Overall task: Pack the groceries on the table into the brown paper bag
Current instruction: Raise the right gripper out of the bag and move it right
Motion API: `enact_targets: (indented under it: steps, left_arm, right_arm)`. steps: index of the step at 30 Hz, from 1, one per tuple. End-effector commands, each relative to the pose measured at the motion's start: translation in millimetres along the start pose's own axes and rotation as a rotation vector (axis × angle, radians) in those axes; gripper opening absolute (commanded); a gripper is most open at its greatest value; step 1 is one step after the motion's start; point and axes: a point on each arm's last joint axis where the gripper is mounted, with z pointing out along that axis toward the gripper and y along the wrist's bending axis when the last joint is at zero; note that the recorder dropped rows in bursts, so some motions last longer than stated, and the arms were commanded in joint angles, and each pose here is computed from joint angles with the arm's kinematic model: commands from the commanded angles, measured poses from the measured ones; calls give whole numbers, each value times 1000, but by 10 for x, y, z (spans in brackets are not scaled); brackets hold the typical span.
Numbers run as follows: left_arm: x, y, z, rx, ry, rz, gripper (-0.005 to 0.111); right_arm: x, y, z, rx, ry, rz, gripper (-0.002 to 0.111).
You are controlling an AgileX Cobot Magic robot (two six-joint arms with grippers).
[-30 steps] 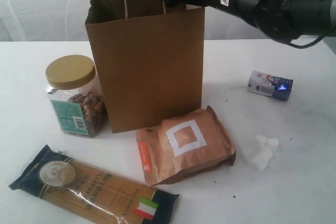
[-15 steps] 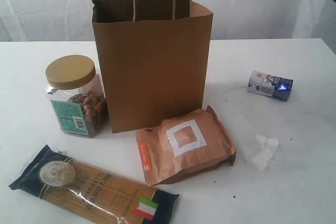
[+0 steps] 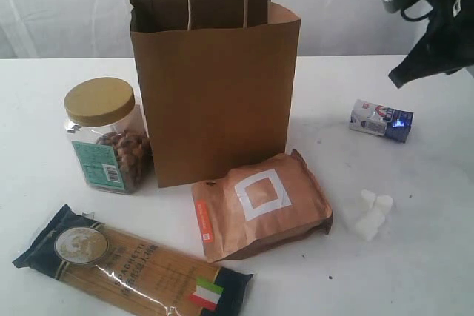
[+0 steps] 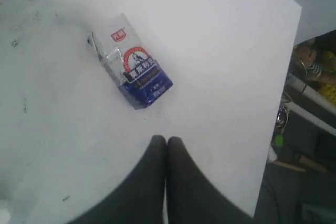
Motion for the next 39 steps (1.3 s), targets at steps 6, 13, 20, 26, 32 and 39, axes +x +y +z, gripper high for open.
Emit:
enact_targets:
  steps: [6,13,20,26,32,39]
  left_arm:
    - [10,-14,-5,15,-2,-11,0]
    - [10,-14,-5,15,-2,-11,0]
    - [10,-14,-5,15,-2,-11,0]
    - [10,-14,-5,15,-2,-11,0]
    - [10,-14,-5,15,-2,-11,0]
    - [10,-14,-5,15,-2,-11,0]
  right_arm:
    - [-275,8,564,99,-489,-217,0]
    - [93,-39,1224,52,-362,-143,0]
    - [58,-126,1075,-92,-945,-102,0]
    - [237,-237,1288,-123,-607,-39,0]
    - [50,-432,1326,-289,-538,-20,0]
    - [-55,-527,1362,-478,-615,97,0]
